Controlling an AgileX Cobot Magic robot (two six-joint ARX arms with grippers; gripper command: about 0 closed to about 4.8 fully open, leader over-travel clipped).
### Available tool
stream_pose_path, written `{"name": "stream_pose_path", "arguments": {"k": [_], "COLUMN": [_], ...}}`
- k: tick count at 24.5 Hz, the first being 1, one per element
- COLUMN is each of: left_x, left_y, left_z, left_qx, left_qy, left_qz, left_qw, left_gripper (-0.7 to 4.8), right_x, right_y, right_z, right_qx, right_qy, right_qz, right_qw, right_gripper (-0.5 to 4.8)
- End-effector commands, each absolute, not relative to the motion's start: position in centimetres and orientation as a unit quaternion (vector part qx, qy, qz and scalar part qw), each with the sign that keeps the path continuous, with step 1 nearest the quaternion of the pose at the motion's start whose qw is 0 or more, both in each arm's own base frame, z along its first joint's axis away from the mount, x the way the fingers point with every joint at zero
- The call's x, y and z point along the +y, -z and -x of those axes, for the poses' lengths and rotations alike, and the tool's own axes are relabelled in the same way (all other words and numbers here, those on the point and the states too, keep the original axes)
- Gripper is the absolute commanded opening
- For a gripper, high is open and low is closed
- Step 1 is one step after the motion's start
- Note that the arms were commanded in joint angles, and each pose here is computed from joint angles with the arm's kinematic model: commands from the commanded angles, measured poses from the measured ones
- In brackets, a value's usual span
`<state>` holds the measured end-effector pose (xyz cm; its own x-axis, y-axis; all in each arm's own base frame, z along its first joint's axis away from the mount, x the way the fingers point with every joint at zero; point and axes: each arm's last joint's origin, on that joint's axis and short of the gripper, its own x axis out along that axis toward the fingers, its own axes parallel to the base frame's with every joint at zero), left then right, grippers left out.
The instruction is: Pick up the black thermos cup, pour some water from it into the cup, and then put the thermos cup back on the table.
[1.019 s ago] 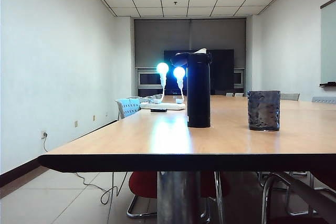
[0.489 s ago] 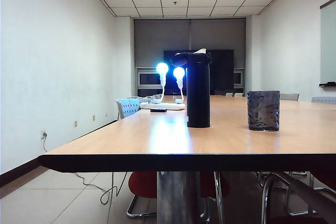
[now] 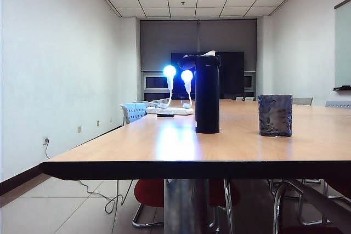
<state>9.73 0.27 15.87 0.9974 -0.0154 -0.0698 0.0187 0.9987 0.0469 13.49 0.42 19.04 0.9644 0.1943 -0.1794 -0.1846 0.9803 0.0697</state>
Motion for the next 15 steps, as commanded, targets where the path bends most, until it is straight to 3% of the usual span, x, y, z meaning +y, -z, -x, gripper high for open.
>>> {"name": "stream_pose_path", "arguments": {"k": [1,4,15], "left_x": [0.3,0.3,0.3], "left_y": [-15.9,-15.9,-15.9], "left_z": [-9.7,-9.7,-9.7], "left_qx": [0.033,0.033,0.034], "left_qy": [0.011,0.011,0.011], "left_qz": [-0.022,-0.022,-0.022], "left_qw": [0.999,0.999,0.999], "left_gripper": [0.41,0.41,0.41], "right_x": [0.3,0.2,-0.3], "right_y": [-18.6,-17.3,-16.9], "right_z": [-12.2,-10.9,-9.7], "right_qx": [0.019,-0.023,-0.024], "right_qy": [-0.071,-0.048,0.042], "right_qz": [-0.012,-0.010,-0.012], "right_qw": [0.997,0.999,0.999], "right_gripper": [-0.01,-0.01,-0.01]}}
